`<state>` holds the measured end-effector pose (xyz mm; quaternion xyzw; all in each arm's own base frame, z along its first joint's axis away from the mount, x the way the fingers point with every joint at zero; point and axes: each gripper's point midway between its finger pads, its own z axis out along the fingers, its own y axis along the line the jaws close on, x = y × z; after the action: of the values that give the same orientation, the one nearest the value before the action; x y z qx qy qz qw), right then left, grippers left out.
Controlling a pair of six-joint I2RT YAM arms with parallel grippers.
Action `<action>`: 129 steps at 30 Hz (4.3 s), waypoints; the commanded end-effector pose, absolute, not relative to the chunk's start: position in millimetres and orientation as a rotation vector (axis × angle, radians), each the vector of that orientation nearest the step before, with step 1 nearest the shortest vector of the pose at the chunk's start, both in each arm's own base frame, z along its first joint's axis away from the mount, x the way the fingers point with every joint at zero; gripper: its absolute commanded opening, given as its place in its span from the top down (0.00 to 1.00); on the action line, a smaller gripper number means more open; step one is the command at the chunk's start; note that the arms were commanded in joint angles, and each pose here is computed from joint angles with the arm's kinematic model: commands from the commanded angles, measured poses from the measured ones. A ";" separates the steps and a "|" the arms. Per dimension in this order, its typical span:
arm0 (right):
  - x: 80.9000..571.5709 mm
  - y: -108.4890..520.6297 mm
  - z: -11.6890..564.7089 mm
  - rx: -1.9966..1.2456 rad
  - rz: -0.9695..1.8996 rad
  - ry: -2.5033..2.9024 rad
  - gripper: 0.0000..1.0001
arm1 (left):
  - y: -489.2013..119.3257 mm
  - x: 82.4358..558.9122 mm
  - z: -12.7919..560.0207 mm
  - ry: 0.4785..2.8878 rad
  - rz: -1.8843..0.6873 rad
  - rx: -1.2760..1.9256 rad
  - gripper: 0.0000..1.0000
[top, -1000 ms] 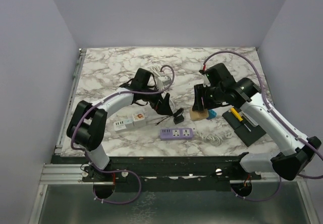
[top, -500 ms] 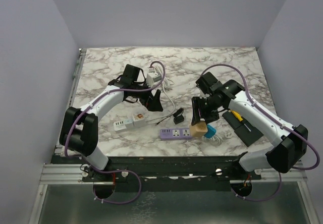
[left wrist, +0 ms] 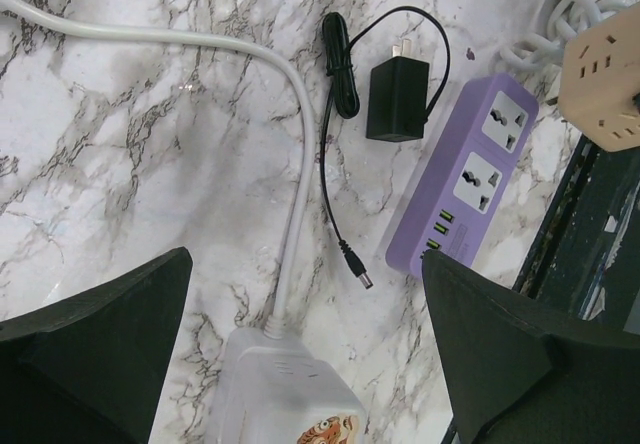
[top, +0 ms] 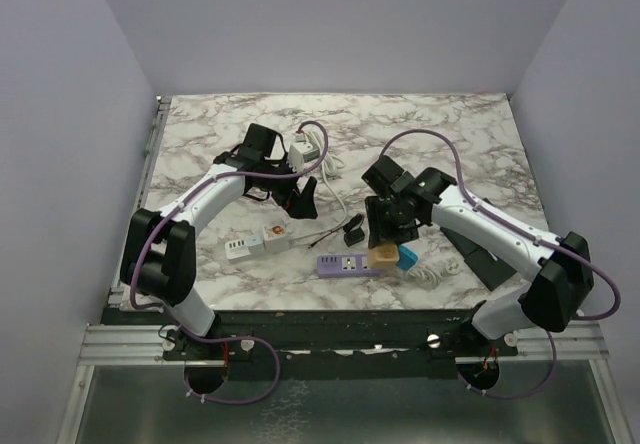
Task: Insert the plug
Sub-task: Insert the plug into the socket.
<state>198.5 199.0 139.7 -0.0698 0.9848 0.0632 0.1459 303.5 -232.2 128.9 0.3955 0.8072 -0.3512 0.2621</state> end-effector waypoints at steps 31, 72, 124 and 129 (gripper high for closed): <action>204.2 229.3 168.0 -0.079 0.242 2.782 0.99 | -214.1 306.6 108.2 2.248 -0.862 1.121 0.01; 203.5 218.2 111.0 -0.031 0.031 2.793 0.99 | -205.6 300.7 100.2 2.256 -0.880 1.133 0.01; 189.5 204.3 79.7 0.001 -0.225 2.657 0.63 | -183.9 311.6 108.7 2.259 -0.859 1.079 0.01; 207.5 215.2 108.1 0.004 -0.140 2.560 0.31 | -178.1 314.8 113.4 2.275 -0.868 1.062 0.01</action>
<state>199.7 223.9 90.1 -0.0061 0.9681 -0.0401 0.2471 310.4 -181.3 100.7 0.3859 0.8360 -0.3105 0.2359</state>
